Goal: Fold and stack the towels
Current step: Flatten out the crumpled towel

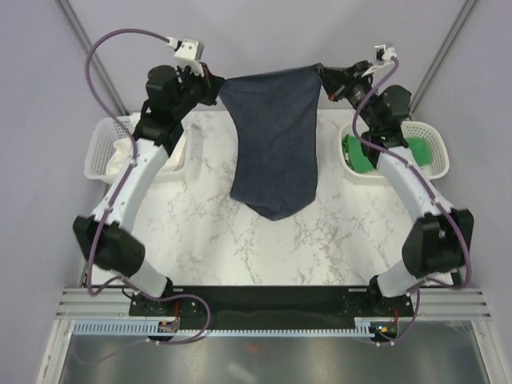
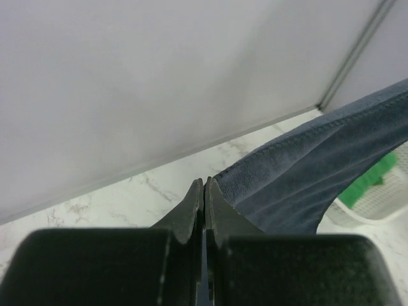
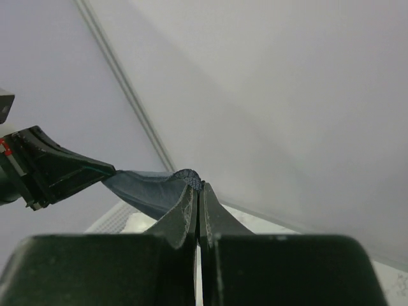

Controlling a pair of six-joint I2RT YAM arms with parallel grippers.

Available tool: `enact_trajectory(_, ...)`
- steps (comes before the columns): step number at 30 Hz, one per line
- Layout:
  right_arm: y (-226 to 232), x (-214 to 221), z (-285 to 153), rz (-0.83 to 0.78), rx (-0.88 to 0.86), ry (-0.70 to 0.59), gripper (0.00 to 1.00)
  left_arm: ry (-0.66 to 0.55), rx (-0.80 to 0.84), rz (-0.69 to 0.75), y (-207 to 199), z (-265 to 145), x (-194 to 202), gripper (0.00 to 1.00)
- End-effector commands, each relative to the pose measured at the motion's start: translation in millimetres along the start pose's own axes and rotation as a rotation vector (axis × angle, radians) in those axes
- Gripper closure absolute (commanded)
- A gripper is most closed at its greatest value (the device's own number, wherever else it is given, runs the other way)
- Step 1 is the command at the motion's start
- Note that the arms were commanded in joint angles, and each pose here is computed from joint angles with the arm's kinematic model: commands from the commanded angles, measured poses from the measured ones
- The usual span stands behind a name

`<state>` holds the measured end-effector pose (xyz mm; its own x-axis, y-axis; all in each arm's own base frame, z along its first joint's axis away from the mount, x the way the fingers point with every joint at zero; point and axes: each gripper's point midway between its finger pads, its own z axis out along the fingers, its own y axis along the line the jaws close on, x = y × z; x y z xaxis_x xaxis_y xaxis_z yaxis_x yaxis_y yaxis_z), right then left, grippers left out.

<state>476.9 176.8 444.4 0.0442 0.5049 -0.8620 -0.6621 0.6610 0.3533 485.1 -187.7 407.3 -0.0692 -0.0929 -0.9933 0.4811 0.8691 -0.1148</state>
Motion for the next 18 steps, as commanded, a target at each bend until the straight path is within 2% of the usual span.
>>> enact_trajectory(1,89,-53,-46,-0.037,-0.172,-0.052,1.0,-0.179,0.136,0.047,-55,-87,-80,0.98)
enact_trajectory(3,118,-59,-72,-0.041,-0.207,-0.028,1.0,-0.154,0.184,0.027,-70,-114,-78,0.98)
enact_trajectory(4,127,-62,-79,-0.046,-0.215,-0.023,1.0,-0.189,0.21,0.034,-81,-140,-92,0.98)
enact_trajectory(8,179,-84,-116,-0.013,-0.31,-0.04,1.0,-0.24,0.313,0.003,-112,-202,-113,0.98)
enact_trajectory(14,247,-132,-175,0.065,-0.437,-0.119,1.0,-0.31,0.41,-0.033,-146,-285,-144,0.98)
enact_trajectory(18,288,-170,-216,0.066,-0.496,-0.204,1.0,-0.314,0.561,-0.079,-179,-332,-165,0.98)
